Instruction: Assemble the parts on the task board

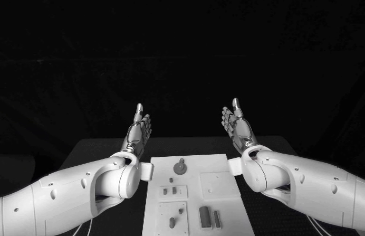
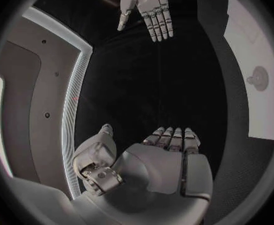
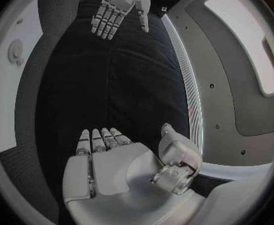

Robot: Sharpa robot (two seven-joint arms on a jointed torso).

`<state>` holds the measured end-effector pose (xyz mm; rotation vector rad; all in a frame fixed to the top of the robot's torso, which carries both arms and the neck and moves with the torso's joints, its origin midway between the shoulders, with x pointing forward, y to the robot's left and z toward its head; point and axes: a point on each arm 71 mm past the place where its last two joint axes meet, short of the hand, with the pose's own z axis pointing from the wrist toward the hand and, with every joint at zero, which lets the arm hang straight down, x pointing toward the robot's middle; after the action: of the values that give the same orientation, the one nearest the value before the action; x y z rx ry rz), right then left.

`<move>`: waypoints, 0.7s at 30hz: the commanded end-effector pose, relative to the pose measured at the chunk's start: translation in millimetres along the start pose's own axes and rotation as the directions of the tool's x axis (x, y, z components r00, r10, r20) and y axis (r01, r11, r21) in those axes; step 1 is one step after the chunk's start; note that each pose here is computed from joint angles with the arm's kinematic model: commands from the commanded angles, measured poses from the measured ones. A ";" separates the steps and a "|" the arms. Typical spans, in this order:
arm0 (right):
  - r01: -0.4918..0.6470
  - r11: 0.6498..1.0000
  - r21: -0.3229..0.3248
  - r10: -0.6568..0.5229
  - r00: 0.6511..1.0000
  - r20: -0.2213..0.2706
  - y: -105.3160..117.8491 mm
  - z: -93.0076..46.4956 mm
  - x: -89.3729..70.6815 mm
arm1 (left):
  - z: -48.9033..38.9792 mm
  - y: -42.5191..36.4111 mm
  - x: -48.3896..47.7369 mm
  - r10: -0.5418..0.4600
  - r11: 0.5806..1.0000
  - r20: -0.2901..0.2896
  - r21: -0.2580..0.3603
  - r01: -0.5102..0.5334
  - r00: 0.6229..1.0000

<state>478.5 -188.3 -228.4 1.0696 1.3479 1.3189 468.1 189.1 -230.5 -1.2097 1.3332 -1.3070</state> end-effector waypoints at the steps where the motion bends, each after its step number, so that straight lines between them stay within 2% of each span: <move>1: -0.037 0.999 0.004 0.036 0.988 0.149 2.4 -9.1 -4.8 | -5.5 -5.6 -3.2 0.023 0.998 0.114 0.052 -0.029 0.993; 6: -0.055 0.998 0.015 0.051 0.985 0.165 4.3 -16.9 -1.3 | -7.0 -6.0 -2.2 0.022 0.998 0.117 0.054 -0.028 0.993; 21: -0.055 0.998 0.015 0.052 0.985 0.166 4.4 -17.1 -1.2 | -7.0 -6.0 -2.2 0.022 0.998 0.117 0.054 -0.028 0.993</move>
<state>462.1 -191.8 -225.5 1.2173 1.2373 1.2273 462.0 192.7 -226.6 -1.2234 1.2403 -1.2276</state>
